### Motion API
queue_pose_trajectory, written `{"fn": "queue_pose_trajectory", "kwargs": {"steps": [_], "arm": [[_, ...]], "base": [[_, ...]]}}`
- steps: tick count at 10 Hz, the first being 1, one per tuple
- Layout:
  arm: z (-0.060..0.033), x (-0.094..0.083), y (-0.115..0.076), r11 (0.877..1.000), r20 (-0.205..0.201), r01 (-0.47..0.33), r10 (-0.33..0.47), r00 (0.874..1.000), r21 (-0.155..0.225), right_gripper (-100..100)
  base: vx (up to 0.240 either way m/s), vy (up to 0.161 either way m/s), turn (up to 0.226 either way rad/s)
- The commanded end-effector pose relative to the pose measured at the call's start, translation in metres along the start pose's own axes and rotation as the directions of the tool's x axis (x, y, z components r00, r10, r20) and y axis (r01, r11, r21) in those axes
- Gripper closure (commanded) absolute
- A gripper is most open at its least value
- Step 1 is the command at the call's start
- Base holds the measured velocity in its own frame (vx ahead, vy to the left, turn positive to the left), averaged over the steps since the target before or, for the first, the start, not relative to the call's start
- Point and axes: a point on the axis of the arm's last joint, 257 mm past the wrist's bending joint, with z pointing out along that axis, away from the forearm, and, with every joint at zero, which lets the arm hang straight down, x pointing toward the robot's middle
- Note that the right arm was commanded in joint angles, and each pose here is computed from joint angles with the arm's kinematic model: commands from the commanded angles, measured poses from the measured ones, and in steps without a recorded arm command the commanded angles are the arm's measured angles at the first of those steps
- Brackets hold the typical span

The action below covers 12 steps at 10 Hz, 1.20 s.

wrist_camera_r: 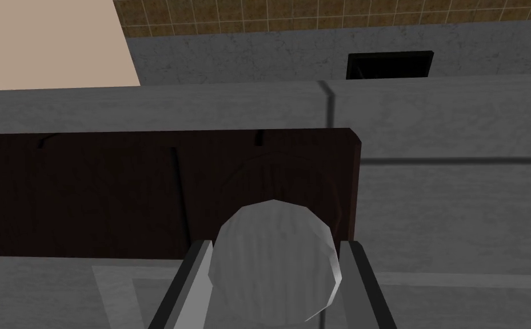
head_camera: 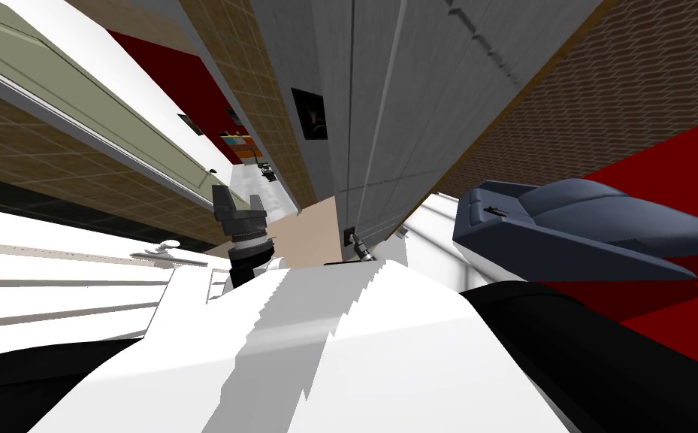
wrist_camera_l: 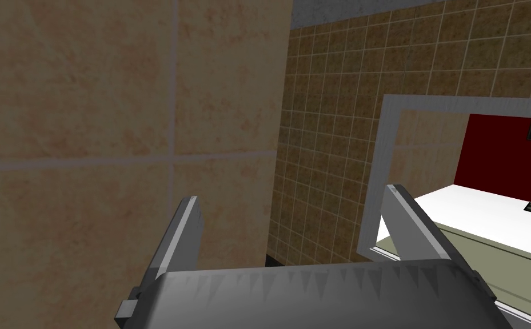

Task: Push the door open

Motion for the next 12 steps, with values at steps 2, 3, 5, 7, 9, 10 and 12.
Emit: {"fn": "queue_pose_trajectory", "kwargs": {"steps": [2,3,5,7,9,10,12], "arm": [[0.0,0.001,0.001,1.0,-0.002,-0.002,0.002,1.0,-0.003,100],[0.0008,-0.008,-0.003,1.0,0.016,0.007,-0.007,1.0,0.008,100],[0.0033,-0.016,-0.004,1.0,0.032,0.013,-0.013,0.999,0.008,100],[0.0065,-0.027,-0.004,1.0,0.054,0.02,-0.02,0.998,0.01,100],[0.0115,-0.043,-0.005,1.0,0.089,0.029,-0.03,0.996,0.011,100],[0.0141,-0.053,-0.005,0.999,0.109,0.034,-0.035,0.993,0.012,100],[0.0182,-0.067,-0.005,0.999,0.14,0.039,-0.04,0.989,0.013,100]], "base": [[-0.012,-0.005,-0.004],[0.081,0.045,-0.033],[0.143,0.096,-0.055],[0.163,0.106,-0.063],[0.173,0.168,-0.08],[0.181,0.195,-0.143],[0.168,0.135,-0.076]]}}
